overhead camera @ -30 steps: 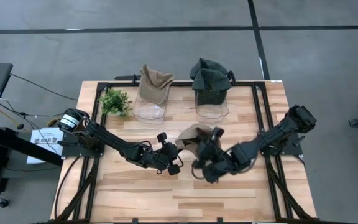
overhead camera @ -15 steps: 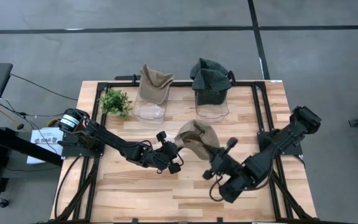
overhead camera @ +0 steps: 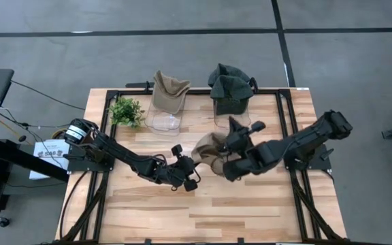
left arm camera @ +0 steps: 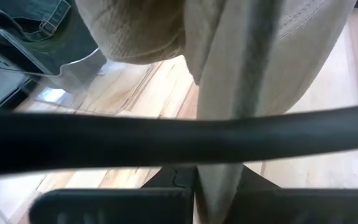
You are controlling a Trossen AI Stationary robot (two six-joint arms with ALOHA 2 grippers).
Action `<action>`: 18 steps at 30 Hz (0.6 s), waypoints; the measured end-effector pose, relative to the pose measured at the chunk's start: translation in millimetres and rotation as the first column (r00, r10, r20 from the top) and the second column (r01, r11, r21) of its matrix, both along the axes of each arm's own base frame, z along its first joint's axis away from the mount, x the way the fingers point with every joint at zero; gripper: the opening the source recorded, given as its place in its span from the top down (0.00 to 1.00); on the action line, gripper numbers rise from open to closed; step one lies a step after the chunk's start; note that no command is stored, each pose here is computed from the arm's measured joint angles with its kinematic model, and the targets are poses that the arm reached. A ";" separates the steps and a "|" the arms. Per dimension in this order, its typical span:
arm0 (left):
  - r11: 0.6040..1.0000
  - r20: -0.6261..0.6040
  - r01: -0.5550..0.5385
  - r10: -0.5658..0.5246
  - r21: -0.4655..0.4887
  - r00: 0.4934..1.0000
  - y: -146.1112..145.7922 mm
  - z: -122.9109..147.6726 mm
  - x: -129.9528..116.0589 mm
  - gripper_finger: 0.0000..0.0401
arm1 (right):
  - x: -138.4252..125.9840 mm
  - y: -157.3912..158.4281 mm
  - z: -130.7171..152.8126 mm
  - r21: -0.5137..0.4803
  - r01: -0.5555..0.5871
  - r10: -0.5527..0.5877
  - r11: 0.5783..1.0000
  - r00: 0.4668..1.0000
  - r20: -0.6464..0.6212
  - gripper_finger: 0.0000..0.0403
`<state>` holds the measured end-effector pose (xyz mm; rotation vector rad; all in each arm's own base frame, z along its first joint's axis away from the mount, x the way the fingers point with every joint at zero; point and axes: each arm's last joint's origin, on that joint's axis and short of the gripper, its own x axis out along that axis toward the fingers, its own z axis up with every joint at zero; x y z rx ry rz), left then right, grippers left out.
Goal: Pick & Place hat
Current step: Put the brown cap into the left transparent bin
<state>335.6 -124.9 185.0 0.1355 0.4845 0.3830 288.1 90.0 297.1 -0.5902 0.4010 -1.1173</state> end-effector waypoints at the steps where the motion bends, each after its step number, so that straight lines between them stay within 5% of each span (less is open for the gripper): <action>1: 1.000 0.000 0.002 -0.002 -0.001 1.000 -0.5 0.0 -0.2 0.97 | -1.1 -3.2 4.1 -0.005 0.012 -0.012 1.000 1.000 0.007 1.00; 10: 1.000 -0.005 0.019 -0.019 -0.010 1.000 -1.1 -0.2 -0.1 0.97 | -11.6 -41.1 28.9 0.009 0.126 -0.127 0.992 0.991 0.051 1.00; 18: 1.000 -0.001 0.020 -0.020 -0.011 1.000 -1.3 0.1 0.1 0.97 | 15.0 -56.4 -5.1 0.074 0.150 -0.145 0.986 0.987 -0.061 1.00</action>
